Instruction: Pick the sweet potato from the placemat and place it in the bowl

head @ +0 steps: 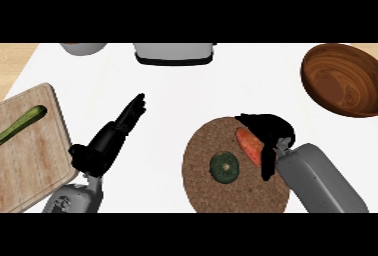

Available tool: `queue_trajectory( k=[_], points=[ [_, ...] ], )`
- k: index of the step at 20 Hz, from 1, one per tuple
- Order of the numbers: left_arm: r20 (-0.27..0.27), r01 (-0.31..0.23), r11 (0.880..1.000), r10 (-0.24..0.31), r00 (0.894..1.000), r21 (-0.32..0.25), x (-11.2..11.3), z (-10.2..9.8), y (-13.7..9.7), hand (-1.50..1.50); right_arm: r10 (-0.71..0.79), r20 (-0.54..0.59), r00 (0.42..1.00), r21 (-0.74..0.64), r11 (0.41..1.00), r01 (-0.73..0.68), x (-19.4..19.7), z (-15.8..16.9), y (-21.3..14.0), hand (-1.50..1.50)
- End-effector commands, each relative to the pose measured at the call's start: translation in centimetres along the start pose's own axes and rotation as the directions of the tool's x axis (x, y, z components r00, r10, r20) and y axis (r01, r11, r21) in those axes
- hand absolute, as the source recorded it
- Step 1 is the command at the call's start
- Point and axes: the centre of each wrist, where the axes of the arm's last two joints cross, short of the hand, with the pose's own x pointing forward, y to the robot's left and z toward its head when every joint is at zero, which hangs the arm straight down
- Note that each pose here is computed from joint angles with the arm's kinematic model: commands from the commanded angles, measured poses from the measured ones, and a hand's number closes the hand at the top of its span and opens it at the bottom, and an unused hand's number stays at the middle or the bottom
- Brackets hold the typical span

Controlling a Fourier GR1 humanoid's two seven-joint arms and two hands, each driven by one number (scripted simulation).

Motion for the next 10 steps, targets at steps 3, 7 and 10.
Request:
queue_trajectory(
  k=[3,7,10],
  points=[
    [-0.001,0.004,1.000,-0.004,1.000,0.002,-0.4,0.6,-0.9,0.00,-0.060,0.080,0.995,-0.014,0.998,0.061,-0.9,-1.0,0.4,1.50],
    [-0.014,-0.009,1.000,0.008,1.000,-0.007,-1.3,-0.4,0.2,0.00,0.008,0.125,0.992,-0.093,0.996,0.004,-1.6,-2.4,1.0,1.50],
    [-0.013,-0.002,1.000,0.002,1.000,-0.003,0.6,0.5,0.4,0.00,0.014,0.127,0.992,-0.130,0.992,0.003,0.0,-2.0,-0.5,1.50]
  ],
)
